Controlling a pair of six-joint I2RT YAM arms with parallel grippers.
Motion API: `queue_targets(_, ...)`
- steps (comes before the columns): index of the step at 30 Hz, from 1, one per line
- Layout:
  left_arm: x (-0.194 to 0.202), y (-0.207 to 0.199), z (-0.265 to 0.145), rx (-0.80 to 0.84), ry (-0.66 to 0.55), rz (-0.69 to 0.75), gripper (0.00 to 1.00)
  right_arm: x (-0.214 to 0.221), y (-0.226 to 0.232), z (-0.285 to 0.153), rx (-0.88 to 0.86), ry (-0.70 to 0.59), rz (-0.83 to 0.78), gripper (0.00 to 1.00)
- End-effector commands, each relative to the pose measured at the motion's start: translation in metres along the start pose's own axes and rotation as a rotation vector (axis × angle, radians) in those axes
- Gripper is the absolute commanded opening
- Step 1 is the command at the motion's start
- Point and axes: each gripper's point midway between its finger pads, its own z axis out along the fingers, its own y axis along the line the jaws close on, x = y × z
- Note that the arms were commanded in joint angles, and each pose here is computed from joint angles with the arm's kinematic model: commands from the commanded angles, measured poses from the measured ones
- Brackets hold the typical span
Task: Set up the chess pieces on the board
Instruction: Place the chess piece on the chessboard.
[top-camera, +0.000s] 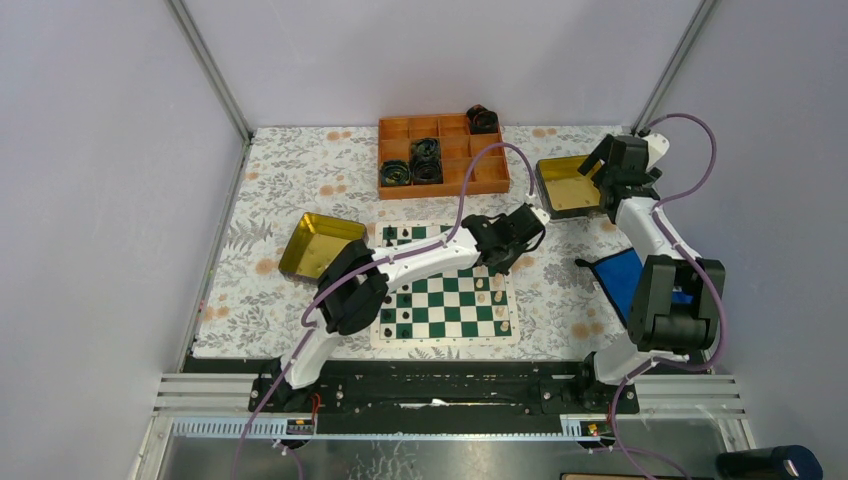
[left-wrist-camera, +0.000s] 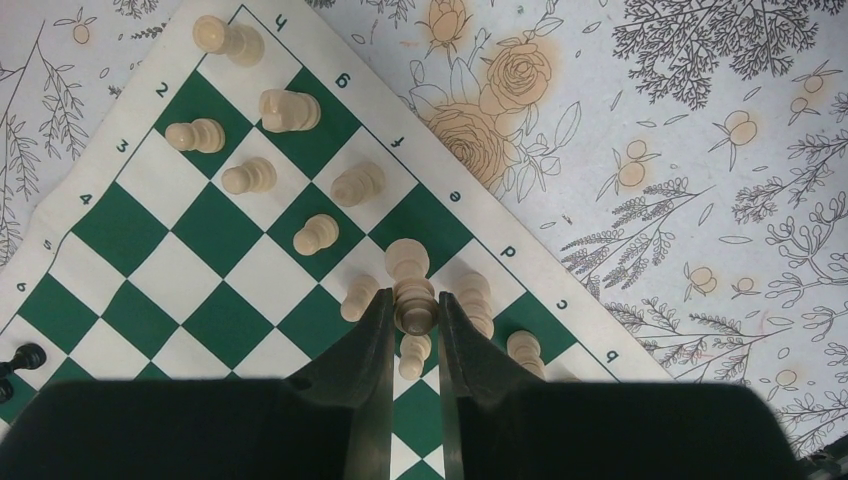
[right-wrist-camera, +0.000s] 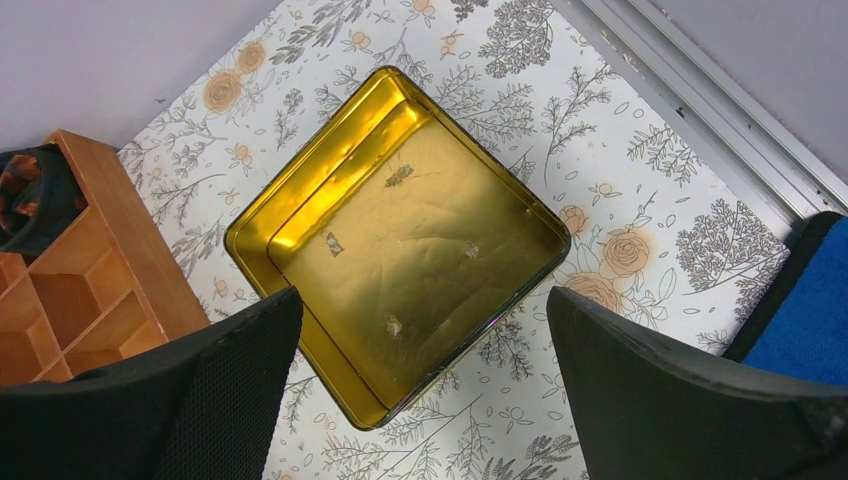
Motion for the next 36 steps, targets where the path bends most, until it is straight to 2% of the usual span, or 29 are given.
queue_targets(1, -0.010, 0.005, 0.004, -0.013, -0.033, -0.011, 0.00, -0.028, 0.013, 0.002, -0.036, -0.069, 0.037, 1.00)
queue_targets(14, -0.005, 0.010, 0.017, 0.030, -0.021, -0.067, 0.00, -0.022, 0.013, 0.010, -0.032, -0.056, 0.028, 1.00)
queue_targets(36, 0.008, 0.004, 0.033, 0.063, 0.015, -0.080, 0.01, -0.017, 0.014, 0.017, -0.033, -0.042, 0.023, 1.00)
